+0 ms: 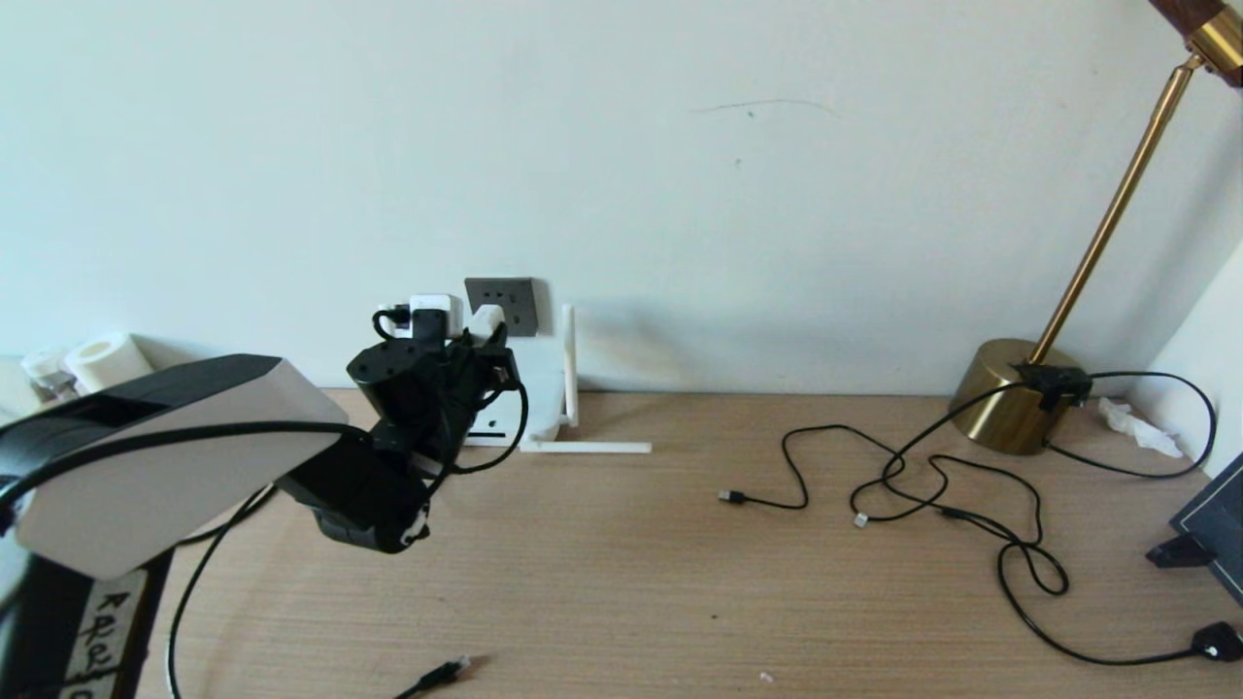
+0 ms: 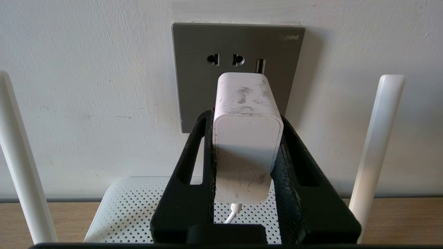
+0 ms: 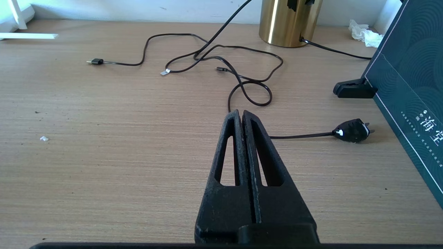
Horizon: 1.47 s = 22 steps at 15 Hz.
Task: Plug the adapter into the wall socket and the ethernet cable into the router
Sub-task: Plug plug into socket
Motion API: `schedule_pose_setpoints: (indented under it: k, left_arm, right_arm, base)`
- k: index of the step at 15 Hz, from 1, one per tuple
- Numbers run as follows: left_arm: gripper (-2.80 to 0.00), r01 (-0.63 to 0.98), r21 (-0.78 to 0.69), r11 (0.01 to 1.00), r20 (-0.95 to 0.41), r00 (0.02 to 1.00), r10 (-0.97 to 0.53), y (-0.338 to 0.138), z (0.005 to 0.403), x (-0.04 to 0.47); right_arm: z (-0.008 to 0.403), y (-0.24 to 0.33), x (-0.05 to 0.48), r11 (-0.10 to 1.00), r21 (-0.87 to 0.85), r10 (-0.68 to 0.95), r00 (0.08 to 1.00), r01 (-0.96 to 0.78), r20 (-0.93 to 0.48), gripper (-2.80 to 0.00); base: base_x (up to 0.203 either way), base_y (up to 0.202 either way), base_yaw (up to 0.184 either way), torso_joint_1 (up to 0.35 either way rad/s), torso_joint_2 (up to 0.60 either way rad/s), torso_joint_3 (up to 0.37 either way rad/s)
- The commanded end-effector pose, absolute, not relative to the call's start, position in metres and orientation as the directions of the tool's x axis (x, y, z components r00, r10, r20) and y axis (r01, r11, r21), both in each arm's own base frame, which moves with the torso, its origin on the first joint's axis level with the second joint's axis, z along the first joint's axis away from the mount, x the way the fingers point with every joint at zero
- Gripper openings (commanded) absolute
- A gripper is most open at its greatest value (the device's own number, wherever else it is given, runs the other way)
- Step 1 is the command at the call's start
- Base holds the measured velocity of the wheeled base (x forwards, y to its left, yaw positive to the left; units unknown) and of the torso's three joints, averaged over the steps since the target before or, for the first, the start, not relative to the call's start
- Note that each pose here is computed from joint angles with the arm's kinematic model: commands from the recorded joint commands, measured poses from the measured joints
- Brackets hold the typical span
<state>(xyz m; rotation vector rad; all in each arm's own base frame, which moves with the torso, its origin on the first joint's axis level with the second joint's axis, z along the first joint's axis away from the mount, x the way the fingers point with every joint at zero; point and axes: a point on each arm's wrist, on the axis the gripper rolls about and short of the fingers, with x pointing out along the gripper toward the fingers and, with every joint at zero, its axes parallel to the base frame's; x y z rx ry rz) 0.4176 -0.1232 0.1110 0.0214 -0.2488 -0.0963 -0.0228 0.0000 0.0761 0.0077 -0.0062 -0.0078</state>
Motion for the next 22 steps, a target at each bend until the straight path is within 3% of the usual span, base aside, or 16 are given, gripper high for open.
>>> schedule_pose_setpoints:
  k: [1,22]
  left_arm:
    - [-2.80,0.088,0.033,0.996,0.253,0.963,-0.093,-0.122,0.112,0.418]
    - [-2.80,0.076,0.029,0.997,0.271,0.959,-0.081,-0.123,0.113,0.437]
  right_arm:
    - [0.076,0.000,-0.023,1.000,0.008,-0.008,1.000,0.008,0.005,-2.80]
    - [0.076,0.000,-0.023,1.000,0.008,-0.008,1.000,0.008,0.006,-2.80]
  base:
    - [0.000,0.000,0.000,0.000,0.00,0.000]
    - [0.000,0.000,0.000,0.000,0.00,0.000]
